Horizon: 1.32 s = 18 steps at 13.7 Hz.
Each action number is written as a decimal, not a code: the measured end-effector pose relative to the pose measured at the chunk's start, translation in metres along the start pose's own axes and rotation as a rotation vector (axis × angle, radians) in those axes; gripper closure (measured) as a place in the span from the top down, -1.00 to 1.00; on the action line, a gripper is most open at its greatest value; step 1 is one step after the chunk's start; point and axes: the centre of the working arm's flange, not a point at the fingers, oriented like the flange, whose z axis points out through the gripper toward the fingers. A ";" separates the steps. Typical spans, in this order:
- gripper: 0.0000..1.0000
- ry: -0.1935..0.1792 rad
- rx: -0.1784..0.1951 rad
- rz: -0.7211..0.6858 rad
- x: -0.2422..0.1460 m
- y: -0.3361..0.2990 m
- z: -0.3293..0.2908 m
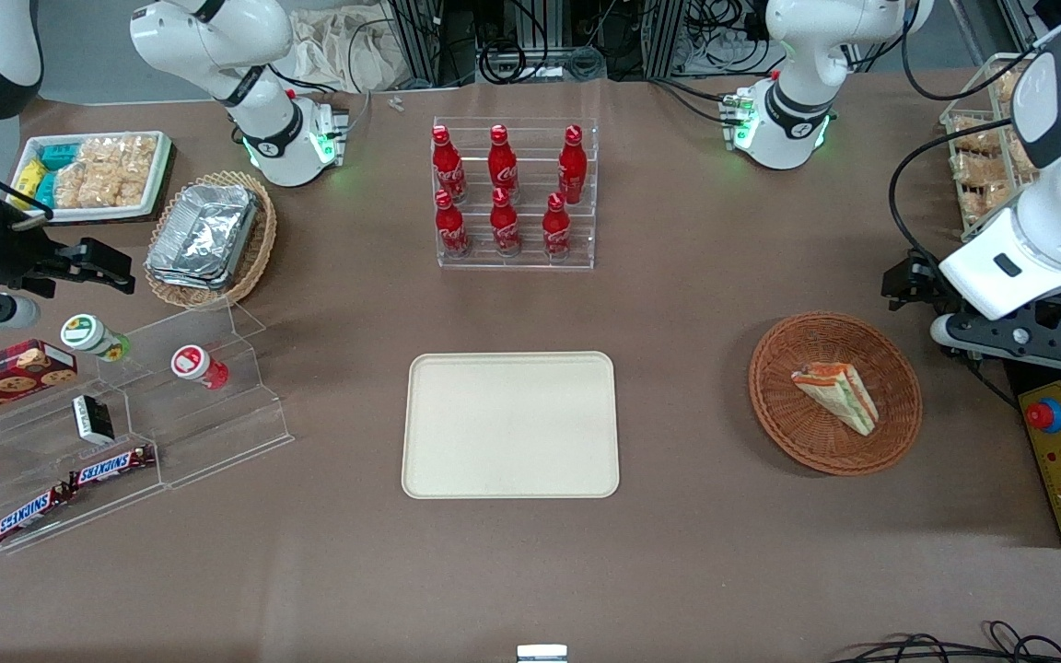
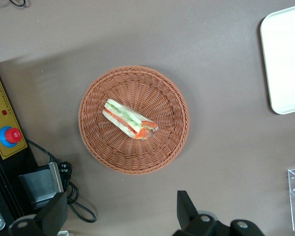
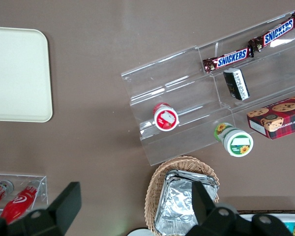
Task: Place sandwich from basket to tray
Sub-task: 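Lower the open left gripper over the wrapped sandwich in the wicker basket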
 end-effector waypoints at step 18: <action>1.00 -0.044 -0.011 -1.031 0.013 -0.041 0.193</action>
